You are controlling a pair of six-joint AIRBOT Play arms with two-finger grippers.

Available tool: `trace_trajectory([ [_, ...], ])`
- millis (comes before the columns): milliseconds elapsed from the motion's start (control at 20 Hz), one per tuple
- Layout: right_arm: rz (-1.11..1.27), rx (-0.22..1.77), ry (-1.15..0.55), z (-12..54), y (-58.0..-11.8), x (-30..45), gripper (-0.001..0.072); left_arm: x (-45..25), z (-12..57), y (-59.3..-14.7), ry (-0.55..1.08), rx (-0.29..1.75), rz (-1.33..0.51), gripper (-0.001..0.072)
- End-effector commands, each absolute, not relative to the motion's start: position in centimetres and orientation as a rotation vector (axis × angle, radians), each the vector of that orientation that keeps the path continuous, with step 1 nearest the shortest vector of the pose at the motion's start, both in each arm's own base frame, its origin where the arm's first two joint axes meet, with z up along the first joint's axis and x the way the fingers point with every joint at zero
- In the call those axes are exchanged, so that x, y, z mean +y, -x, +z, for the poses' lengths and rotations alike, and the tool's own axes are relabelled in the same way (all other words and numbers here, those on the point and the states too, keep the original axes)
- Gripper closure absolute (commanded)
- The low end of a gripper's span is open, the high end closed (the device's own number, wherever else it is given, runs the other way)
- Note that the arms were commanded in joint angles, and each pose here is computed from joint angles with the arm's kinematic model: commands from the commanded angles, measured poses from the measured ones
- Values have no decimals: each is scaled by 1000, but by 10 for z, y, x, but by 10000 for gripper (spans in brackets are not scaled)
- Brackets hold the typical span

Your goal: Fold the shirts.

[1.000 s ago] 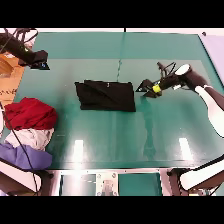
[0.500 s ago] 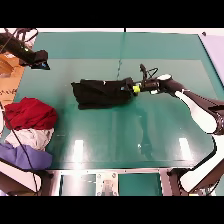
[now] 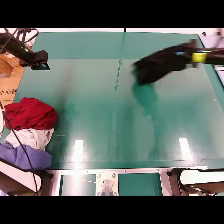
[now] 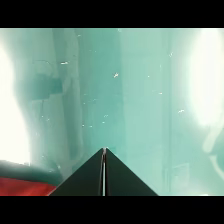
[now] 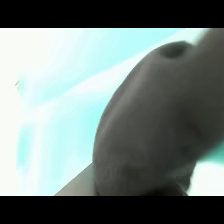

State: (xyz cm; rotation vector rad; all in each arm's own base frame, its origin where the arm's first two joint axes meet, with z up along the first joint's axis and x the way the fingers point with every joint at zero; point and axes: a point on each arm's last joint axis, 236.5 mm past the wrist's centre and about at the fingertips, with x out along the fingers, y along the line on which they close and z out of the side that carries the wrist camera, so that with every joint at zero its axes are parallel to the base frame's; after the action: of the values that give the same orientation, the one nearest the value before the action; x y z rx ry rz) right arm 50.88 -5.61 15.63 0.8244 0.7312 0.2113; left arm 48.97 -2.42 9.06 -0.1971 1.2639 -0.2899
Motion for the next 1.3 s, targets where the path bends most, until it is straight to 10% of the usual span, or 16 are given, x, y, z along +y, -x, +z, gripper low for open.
trace_trajectory([
  [0, -220, 750, -736, 156, -424, -206, 703, -28, 86, -491, 214, 1262, -299, 679],
  [650, -886, 1252, -1121, -79, -128, -277, 696, -34, 83, -490, 255, 1278, -309, 679],
  [700, -896, 1250, -1134, -79, -123, -277, 499, -34, 83, -490, 255, 1277, -309, 679],
  [750, -902, 1258, -1148, -77, -117, -277, 138, -34, 83, -490, 255, 1277, -309, 680],
  [800, -901, 1294, -1158, -71, -109, -274, 66, -34, 83, -490, 255, 1278, -309, 680],
  [950, -1073, 1465, -1192, -30, -65, -271, 116, -39, 85, -490, 266, 1272, -328, 679],
  [1050, -1081, 1448, -1249, -1, -77, -266, 621, -43, 93, -493, 255, 1237, -357, 681],
  [1100, -1026, 1395, -1219, 11, -101, -267, 700, -44, 101, -494, 253, 1210, -365, 681],
  [1250, -818, 1200, -987, 47, -201, -259, 701, -46, 133, -488, 236, 1140, -366, 681],
])
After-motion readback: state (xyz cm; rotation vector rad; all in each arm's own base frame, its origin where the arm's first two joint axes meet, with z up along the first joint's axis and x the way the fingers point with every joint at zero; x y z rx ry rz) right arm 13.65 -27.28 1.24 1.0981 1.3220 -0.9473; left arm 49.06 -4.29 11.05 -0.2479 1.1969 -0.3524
